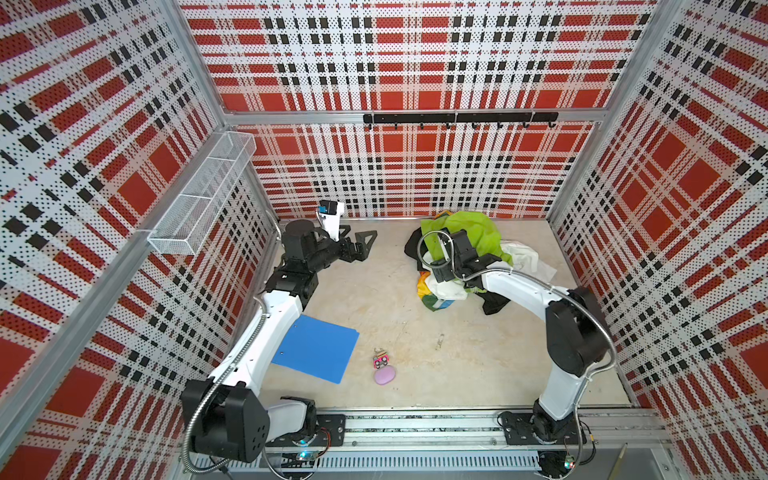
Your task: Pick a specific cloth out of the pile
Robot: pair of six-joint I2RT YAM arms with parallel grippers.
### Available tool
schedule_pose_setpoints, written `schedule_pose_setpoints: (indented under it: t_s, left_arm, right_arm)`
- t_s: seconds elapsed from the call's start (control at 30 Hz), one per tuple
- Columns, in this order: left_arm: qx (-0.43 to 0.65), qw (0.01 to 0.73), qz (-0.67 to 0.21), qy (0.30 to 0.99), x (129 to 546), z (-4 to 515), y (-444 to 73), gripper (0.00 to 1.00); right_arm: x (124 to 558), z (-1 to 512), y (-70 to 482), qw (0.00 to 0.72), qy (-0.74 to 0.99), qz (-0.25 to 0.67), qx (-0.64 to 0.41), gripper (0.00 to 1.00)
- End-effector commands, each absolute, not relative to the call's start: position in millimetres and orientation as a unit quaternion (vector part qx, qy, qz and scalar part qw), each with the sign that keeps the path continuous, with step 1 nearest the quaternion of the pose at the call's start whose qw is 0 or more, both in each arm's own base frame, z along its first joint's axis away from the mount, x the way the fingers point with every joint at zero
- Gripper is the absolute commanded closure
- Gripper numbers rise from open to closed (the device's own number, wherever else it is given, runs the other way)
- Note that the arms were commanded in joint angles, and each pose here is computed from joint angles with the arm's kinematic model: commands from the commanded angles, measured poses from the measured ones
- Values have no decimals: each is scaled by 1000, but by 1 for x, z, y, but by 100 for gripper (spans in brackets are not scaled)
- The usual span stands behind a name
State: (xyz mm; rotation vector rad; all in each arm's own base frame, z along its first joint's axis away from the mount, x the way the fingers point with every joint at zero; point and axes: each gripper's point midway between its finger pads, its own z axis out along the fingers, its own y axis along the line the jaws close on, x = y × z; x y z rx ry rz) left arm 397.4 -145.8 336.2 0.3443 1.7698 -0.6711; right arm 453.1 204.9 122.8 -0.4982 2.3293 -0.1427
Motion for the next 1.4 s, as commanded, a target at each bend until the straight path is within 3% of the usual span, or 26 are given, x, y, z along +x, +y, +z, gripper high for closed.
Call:
schedule_pose_setpoints:
  t_s: [0.0,0.17,0.37,0.53,0.77,1.03,1.37]
  left_arm:
    - [155,584,-281,746,396,342,-148,1]
    - [154,582,-279,748,397,342,-148,1]
    - [155,581,-283,747,396,343,-148,1]
    - [153,582,-281,747,396,344,-148,1]
    - [152,583,-277,748,396,343,-147,1]
    - [152,585,-276,747,396,344,-147,1]
    - [154,586,-278,745,394,347,-147,1]
  right_arm:
    - [465,103,206,345,919,-37,-187,11]
    - [469,81,212,314,933,-2,-175,0]
    - [461,63,208,291,941,-13,-175,0]
    - [460,55,180,299,931,-142,-155,0]
    - [463,114,173,363,911,-153,-124,1]
    - [433,140,201,398,893,-153,-145,0]
    - [449,87,211,348,890,-212,-206,4]
